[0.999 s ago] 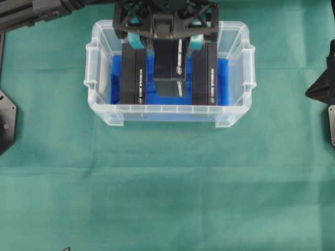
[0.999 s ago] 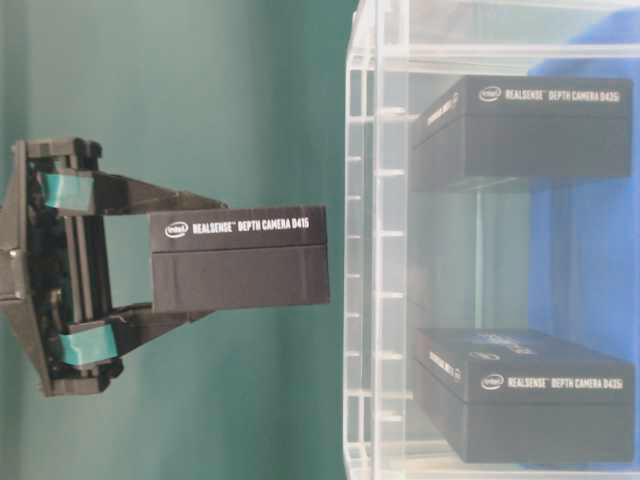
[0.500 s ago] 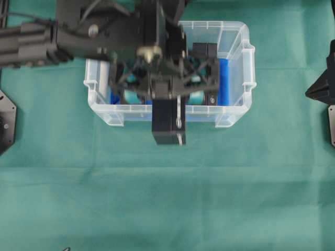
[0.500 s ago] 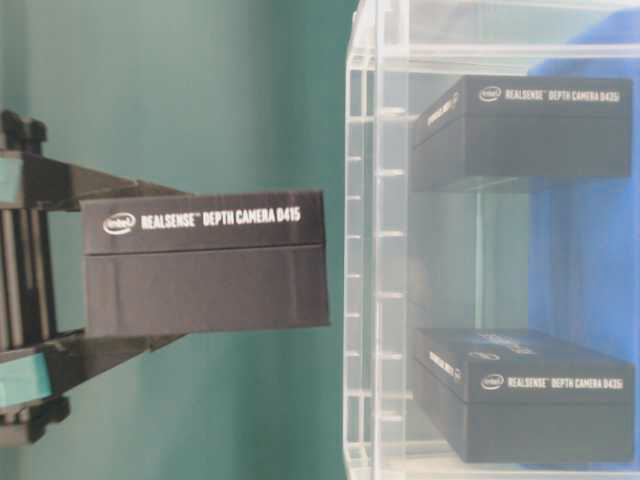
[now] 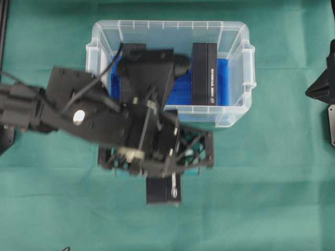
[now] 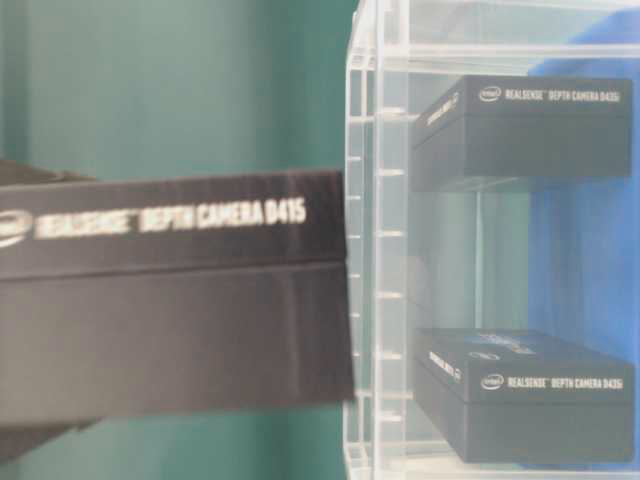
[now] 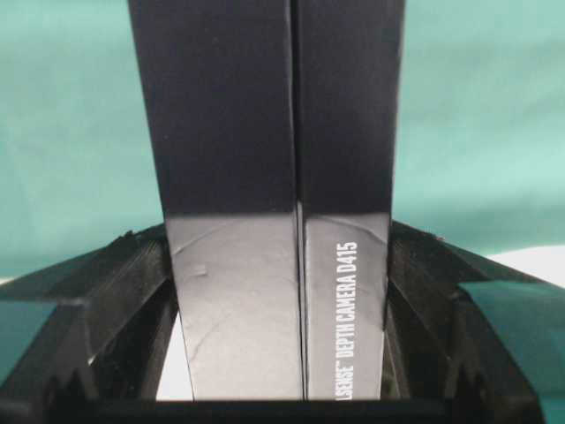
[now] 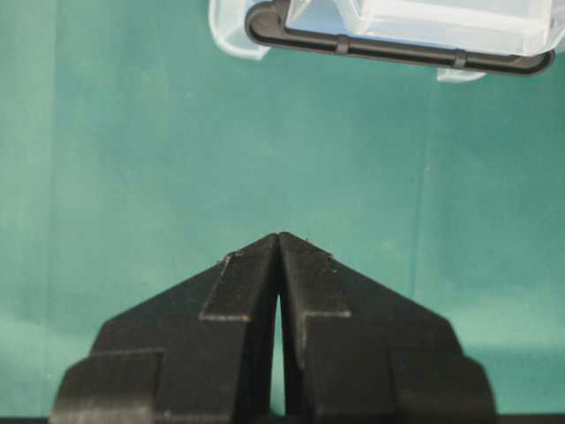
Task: Take the box out of the case with the left arm.
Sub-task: 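Carry the box out over the case front wall toward the table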
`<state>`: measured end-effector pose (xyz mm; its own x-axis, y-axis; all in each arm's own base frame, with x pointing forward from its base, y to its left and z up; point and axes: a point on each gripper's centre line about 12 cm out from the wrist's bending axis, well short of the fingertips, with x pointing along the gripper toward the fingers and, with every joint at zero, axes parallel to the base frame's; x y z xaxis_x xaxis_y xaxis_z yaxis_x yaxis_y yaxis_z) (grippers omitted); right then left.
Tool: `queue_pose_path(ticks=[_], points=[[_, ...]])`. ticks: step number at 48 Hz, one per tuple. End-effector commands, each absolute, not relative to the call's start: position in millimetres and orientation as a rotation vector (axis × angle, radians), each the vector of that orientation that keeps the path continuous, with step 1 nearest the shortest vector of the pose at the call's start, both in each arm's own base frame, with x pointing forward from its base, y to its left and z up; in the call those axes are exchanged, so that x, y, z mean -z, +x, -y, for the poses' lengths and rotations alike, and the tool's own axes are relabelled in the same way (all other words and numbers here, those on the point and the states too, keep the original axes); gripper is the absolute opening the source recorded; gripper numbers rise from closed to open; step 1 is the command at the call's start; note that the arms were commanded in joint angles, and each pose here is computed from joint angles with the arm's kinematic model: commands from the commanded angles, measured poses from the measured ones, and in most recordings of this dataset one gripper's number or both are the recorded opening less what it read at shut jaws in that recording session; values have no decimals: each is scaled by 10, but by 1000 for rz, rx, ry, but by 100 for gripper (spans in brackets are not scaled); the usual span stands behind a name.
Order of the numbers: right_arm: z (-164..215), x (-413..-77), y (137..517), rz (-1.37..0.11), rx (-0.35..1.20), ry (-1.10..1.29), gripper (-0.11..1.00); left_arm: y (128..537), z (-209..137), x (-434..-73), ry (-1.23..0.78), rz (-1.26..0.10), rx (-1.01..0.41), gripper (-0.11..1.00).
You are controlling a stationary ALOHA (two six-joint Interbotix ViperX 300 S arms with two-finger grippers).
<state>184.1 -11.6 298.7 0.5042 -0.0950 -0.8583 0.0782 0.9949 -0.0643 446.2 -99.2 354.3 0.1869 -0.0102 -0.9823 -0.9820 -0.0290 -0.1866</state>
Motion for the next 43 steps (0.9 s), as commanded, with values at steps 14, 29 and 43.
queue_pose_path(ticks=[14,29,43], points=[[134,-3020,1851,-1037,114,-30,3,4325,1160,-3778,-1356,-1019,-1037,62],[134,-3028,1849,-1033,115,-28,3,4301,1161,-3546,-1305,-1040,-1085,62],[134,-3025,1845,-1033,116,-27,3,4372,1174,-3017,-1297,-1020,-1063,62]])
